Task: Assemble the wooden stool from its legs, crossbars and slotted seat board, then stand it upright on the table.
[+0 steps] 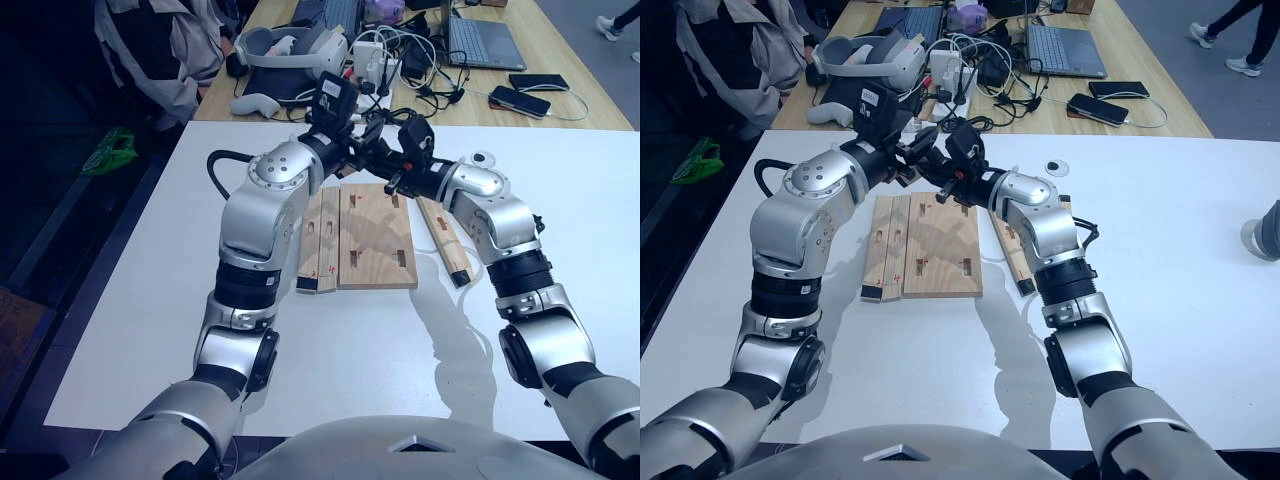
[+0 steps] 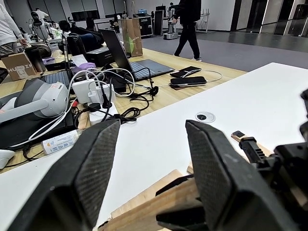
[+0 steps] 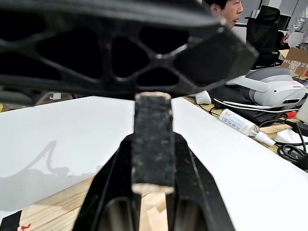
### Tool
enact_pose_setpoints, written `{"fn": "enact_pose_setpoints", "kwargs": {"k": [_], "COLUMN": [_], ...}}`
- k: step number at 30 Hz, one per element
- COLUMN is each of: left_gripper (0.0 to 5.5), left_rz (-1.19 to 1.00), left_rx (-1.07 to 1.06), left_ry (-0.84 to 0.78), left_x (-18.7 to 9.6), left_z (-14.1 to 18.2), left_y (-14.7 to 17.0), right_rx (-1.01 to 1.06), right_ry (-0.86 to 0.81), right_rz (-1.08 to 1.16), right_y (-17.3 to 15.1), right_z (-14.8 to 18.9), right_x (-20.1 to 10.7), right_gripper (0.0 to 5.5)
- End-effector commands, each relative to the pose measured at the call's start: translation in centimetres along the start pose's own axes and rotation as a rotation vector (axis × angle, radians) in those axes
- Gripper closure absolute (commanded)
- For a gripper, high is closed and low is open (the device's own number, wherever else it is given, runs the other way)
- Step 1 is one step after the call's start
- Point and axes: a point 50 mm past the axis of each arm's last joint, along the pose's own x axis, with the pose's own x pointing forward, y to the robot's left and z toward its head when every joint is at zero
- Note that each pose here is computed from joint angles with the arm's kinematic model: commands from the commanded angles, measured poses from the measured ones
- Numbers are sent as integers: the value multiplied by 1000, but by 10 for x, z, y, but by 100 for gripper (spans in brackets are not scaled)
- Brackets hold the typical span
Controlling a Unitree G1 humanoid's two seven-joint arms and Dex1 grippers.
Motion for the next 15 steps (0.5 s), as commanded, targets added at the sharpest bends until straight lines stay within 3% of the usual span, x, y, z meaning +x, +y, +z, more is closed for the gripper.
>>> {"fn": "enact_pose_setpoints", "kwargs": {"k": [1,6,11,15], "left_gripper": [297,297,297,297], "left_rz": [88,186,242,273], "left_rx": [-29,-68,-74,-89], "left_ry": [-43,-95,-83,-31], "left_x": [1,-4,-13,-25], "left_z": [6,11,6,-9], "left_y": [15,33,44,49], "right_rx": [-48,-22,8,42], "right_ry": [-24,-26,17,94], "right_rz": [-51,-187,-471,-654], "right_y": [-5,-12,-24,-11], "right_z": [11,11,10,20], "right_x": [-12,-36,-62,-78], "right_gripper": [510,511,512,512]}}
